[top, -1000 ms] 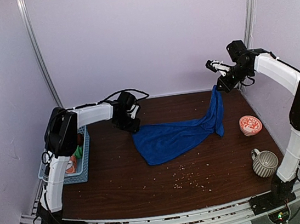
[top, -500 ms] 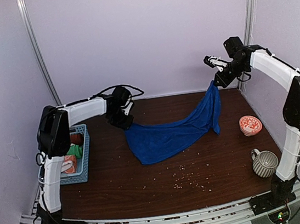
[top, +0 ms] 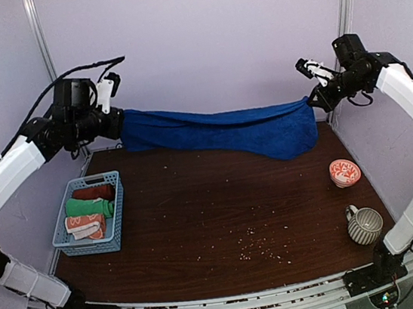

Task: Roll the towels
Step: Flatten out the towel at the center of the board.

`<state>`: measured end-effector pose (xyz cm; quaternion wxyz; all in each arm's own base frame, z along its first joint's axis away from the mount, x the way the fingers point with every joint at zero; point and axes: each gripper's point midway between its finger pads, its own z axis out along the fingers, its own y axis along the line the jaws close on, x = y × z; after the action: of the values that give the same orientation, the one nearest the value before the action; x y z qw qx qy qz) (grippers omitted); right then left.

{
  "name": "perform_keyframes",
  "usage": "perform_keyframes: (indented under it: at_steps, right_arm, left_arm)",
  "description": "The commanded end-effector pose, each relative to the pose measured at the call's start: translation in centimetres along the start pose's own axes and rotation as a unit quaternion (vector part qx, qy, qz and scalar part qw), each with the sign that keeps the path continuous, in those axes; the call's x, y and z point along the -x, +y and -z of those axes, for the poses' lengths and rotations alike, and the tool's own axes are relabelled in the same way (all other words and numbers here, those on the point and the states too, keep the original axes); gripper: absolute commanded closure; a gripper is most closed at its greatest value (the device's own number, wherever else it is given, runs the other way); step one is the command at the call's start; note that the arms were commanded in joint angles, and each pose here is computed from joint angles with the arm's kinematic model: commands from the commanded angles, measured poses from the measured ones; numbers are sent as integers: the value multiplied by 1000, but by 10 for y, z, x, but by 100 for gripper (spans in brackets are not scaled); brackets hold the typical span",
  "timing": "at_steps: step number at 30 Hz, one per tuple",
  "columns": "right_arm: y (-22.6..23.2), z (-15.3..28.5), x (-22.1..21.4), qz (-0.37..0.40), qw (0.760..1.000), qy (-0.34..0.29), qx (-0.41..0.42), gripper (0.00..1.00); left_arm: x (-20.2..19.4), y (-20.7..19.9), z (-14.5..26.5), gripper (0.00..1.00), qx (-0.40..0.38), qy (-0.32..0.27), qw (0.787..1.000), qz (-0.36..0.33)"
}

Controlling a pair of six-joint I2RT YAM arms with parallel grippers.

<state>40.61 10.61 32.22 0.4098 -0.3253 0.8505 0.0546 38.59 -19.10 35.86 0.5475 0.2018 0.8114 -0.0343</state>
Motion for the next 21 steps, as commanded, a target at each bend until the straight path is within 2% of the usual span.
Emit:
perform_keyframes:
  at_steps: [1, 4, 6, 8, 10, 12, 14, 19, 20, 21]
  right_arm:
    - [46, 45, -9, 42, 996, -43, 67, 100]
    - [81, 75, -24, 72, 989, -66, 109, 100]
    - [91, 92, -30, 82, 988, -82, 106, 100]
    - [94, 102, -34, 84, 988, -92, 94, 100]
    - [90, 100, -37, 80, 989, -95, 77, 98]
    - [83, 85, -44, 72, 992, -87, 64, 96]
    - [74, 59, -53, 63, 994, -65, 57, 96]
    - [38, -47, -74, 39, 998, 16, 51, 98]
    - [29, -69, -74, 33, 998, 30, 50, 95]
    - [20, -95, -76, 23, 997, 47, 50, 84]
  left_arm:
    - [-17, -26, 31, 100, -65, -26, 997, -33]
    - [-9, -30, 73, 100, -95, -71, 993, -27]
    - [-1, -29, 98, 100, -107, -103, 989, -19]
    - [1, -28, 110, 100, -110, -116, 987, -15]
    - [-4, -24, 102, 100, -95, -104, 990, -10]
    - [-23, -23, 74, 100, -72, -63, 995, -11]
    - [-58, -23, 23, 100, -36, 13, 999, -17]
    - [-122, -5, -88, 100, 39, 136, 990, -17]
    - [-129, 1, -108, 100, 47, 150, 987, -17]
    - [-139, 7, -130, 100, 55, 166, 984, -16]
